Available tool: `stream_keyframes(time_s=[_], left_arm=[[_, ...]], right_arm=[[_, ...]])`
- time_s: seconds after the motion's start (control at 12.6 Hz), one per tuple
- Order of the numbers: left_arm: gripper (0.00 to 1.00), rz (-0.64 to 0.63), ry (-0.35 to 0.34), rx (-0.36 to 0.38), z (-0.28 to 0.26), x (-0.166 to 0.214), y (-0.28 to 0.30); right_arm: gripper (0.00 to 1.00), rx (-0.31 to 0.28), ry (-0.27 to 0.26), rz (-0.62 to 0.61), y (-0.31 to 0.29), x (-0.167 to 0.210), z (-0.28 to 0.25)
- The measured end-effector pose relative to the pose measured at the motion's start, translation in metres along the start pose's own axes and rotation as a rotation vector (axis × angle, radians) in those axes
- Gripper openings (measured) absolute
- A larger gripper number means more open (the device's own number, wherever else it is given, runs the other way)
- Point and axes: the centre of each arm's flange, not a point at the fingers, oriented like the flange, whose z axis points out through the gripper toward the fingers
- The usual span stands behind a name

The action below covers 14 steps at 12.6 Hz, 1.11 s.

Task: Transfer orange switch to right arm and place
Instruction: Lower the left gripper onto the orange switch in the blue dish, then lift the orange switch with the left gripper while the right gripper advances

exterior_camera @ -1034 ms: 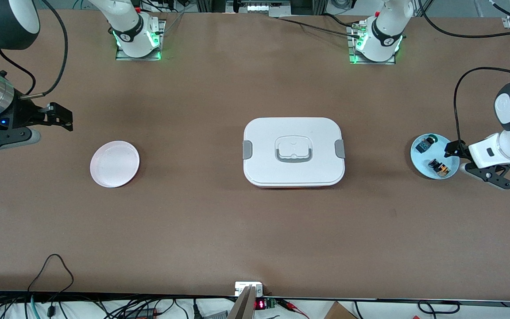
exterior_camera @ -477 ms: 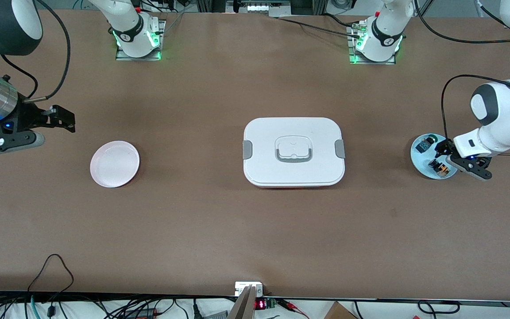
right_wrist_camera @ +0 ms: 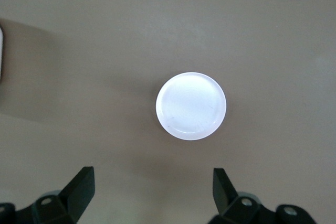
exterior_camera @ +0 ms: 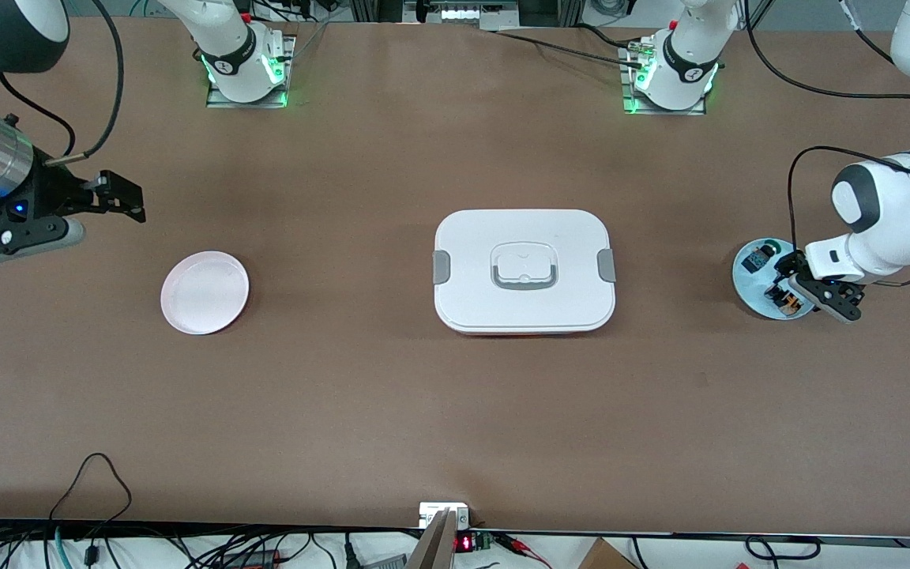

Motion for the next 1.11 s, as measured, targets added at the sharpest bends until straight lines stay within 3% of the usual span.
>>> stream_keyframes(time_s=[0.16,0.4,0.72,1.11], left_arm=[[1.0,0.007,0.003,-0.001,0.0,0.004,0.002],[1.0,0.008,0.003,-0.003,0.0,0.004,0.003],[1.0,0.024,0.004,-0.018,0.006,0.011,0.01],[1.0,0.013,-0.002,-0.048,0.024,0.004,0.011]], right_arm=[[1.0,0.007,-0.001,0.014,0.002,-0.002,-0.001],[1.0,0.103,-0.013,0.104,0.0,-0.001,0.004],[1.0,0.159,-0.027,0.124,-0.01,0.003,0.02],[1.0,0.436,-0.038,0.136,-0.041,0.022,0.049]])
